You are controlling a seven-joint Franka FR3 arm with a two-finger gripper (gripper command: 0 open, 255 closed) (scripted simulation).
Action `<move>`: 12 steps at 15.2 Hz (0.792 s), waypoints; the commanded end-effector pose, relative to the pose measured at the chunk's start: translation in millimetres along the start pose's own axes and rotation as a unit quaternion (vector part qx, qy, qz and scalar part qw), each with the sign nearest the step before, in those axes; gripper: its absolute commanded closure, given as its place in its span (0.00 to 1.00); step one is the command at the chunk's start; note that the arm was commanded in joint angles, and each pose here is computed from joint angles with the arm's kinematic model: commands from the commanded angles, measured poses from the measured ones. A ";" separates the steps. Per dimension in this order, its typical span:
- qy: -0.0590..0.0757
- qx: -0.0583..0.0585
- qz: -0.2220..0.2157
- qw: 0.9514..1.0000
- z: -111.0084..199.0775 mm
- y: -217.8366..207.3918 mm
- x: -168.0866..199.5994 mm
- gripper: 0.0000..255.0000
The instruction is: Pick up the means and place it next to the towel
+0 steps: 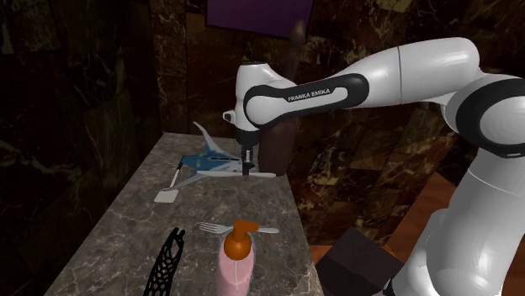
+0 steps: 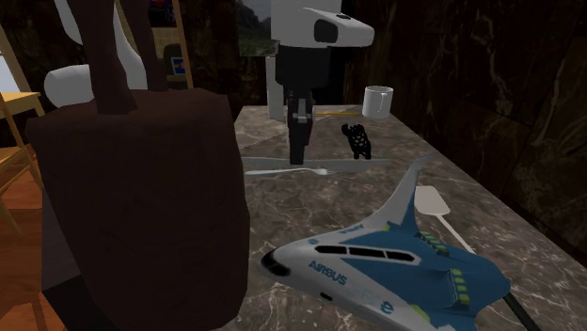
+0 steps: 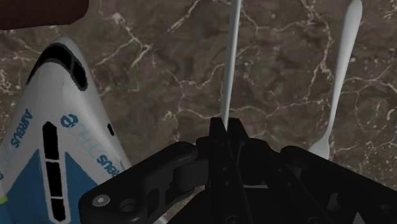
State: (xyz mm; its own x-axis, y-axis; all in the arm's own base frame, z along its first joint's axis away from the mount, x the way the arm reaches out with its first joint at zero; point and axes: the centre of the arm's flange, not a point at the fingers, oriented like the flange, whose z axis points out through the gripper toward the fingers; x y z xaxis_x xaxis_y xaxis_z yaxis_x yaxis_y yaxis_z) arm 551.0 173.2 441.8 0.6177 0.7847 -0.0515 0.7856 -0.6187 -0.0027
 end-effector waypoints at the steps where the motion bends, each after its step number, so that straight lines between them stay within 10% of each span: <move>1: 0.000 0.000 0.000 1.000 -11.8 0.5 -0.8 1.00; 12: 0.000 0.000 0.000 1.000 -69.8 0.3 -3.8 1.00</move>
State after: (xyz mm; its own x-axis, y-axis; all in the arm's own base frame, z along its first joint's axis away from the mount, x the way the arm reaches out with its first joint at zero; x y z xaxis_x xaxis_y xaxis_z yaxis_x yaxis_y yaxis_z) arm 551.7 171.8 506.2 0.6177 0.7847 -0.0517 0.7856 -0.6187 -0.0028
